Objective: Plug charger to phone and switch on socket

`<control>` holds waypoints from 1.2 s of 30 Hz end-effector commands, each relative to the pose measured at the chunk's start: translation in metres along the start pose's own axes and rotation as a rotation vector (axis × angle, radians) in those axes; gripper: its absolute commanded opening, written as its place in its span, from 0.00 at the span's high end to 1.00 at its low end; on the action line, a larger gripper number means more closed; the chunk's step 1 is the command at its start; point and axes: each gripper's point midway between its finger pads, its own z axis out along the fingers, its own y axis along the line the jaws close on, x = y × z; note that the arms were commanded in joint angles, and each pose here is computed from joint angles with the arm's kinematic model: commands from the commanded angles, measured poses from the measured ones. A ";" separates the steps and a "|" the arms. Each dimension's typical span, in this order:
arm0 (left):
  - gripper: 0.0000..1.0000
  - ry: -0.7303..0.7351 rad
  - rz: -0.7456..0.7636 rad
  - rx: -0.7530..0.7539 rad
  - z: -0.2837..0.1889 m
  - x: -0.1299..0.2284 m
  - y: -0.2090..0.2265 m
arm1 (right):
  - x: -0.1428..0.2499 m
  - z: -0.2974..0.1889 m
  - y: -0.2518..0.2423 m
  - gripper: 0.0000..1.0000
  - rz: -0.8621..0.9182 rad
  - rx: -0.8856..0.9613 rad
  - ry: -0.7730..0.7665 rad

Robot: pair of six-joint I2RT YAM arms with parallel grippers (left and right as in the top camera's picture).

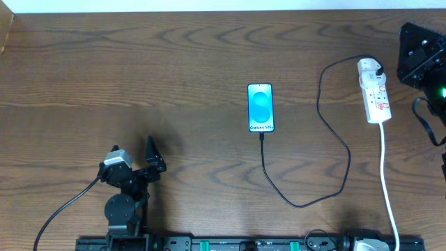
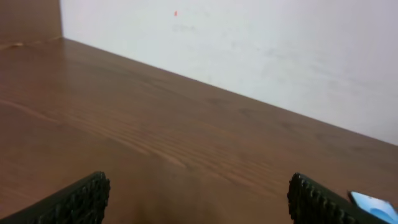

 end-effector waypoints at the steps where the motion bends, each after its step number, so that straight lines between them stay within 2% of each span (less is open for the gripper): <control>1: 0.09 0.042 -0.004 0.024 0.002 0.016 -0.002 | 0.000 0.000 0.002 0.83 -0.017 -0.004 -0.003; 21: 0.09 0.064 0.001 0.010 0.002 0.022 0.001 | 0.004 0.000 0.003 0.84 -0.014 -0.009 0.014; 36: 0.09 0.047 -0.005 -0.038 0.002 0.017 0.013 | 0.018 -0.002 0.031 0.80 -0.046 -0.073 0.039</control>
